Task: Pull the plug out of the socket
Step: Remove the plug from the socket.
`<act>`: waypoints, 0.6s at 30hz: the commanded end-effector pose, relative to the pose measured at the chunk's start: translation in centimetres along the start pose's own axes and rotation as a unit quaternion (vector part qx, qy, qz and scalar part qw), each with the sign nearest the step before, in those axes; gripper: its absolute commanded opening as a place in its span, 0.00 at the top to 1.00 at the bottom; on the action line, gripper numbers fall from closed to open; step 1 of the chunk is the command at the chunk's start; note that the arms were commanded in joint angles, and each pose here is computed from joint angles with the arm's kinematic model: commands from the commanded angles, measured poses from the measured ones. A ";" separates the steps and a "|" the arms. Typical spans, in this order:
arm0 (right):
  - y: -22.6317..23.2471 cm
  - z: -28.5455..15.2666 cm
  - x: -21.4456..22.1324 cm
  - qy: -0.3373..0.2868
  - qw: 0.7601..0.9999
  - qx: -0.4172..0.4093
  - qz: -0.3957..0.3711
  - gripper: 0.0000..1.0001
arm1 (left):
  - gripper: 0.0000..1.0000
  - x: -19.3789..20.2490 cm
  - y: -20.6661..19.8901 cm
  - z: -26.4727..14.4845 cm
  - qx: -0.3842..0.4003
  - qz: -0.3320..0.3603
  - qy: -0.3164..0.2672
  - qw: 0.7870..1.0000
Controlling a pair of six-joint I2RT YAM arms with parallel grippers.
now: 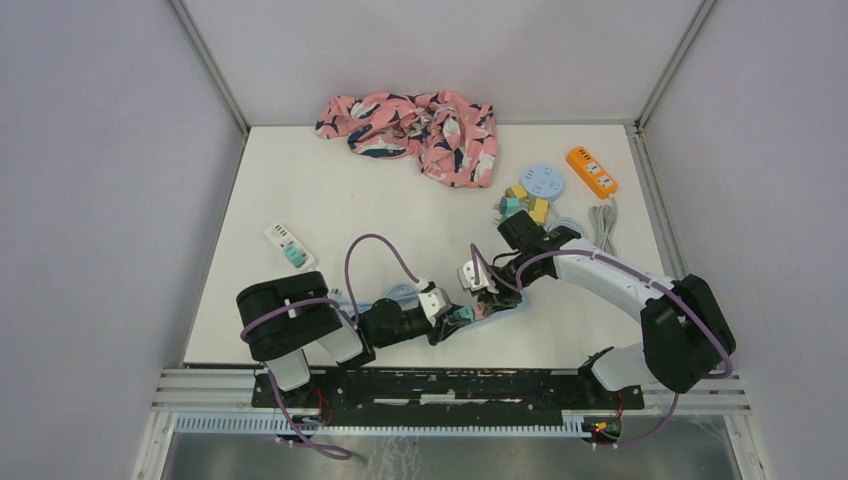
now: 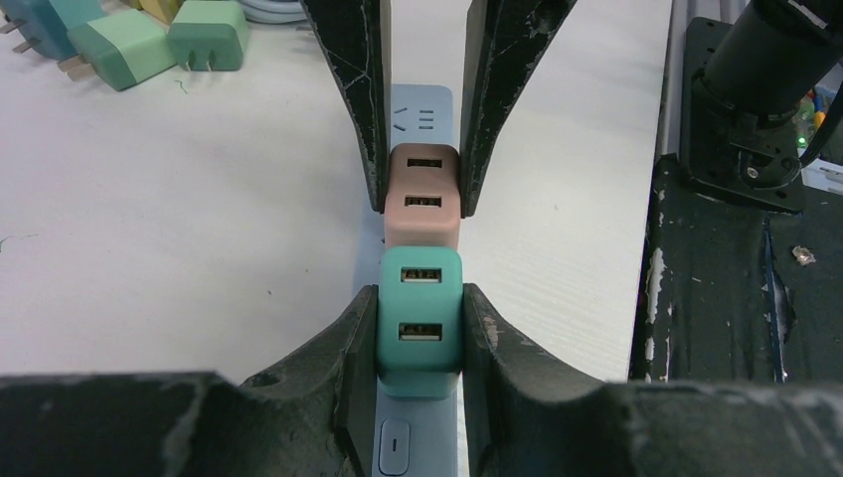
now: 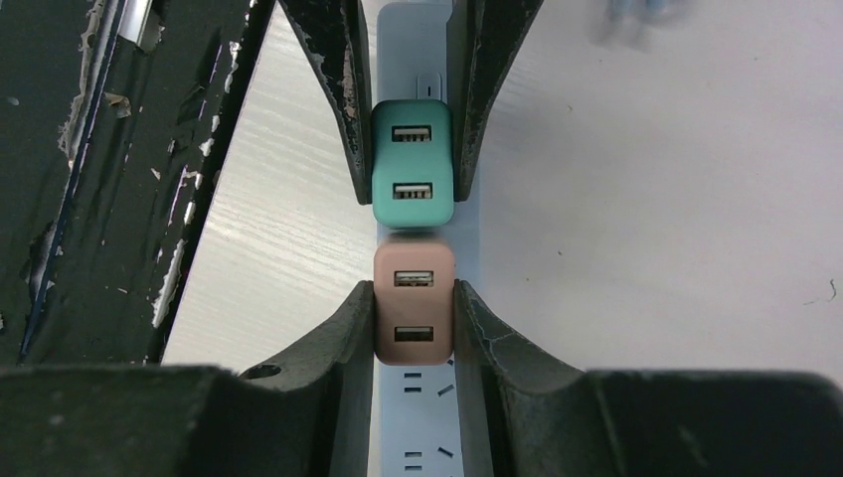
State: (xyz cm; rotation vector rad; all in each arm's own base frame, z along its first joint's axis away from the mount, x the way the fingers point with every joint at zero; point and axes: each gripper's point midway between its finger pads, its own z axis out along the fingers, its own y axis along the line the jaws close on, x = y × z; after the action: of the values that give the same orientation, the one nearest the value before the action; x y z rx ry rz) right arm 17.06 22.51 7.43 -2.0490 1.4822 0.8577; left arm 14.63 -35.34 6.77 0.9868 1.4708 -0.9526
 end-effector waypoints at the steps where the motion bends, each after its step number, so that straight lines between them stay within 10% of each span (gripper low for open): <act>1: -1.0 -2.0 -0.6 0.000 0.999 0.011 -0.032 1.00 | 0.97 1.8 -0.1 -0.6 0.002 0.008 0.032 0.999; 18: -2.5 -0.4 -3.4 -0.052 0.998 0.048 0.006 1.00 | 0.97 1.9 -0.2 -0.6 0.004 0.003 0.031 0.999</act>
State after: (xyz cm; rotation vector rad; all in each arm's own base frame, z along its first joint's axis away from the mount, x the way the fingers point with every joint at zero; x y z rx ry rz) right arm 16.47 23.03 7.60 -2.0289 1.4925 0.9013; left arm 14.51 -35.43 6.81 0.9894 1.4681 -0.9568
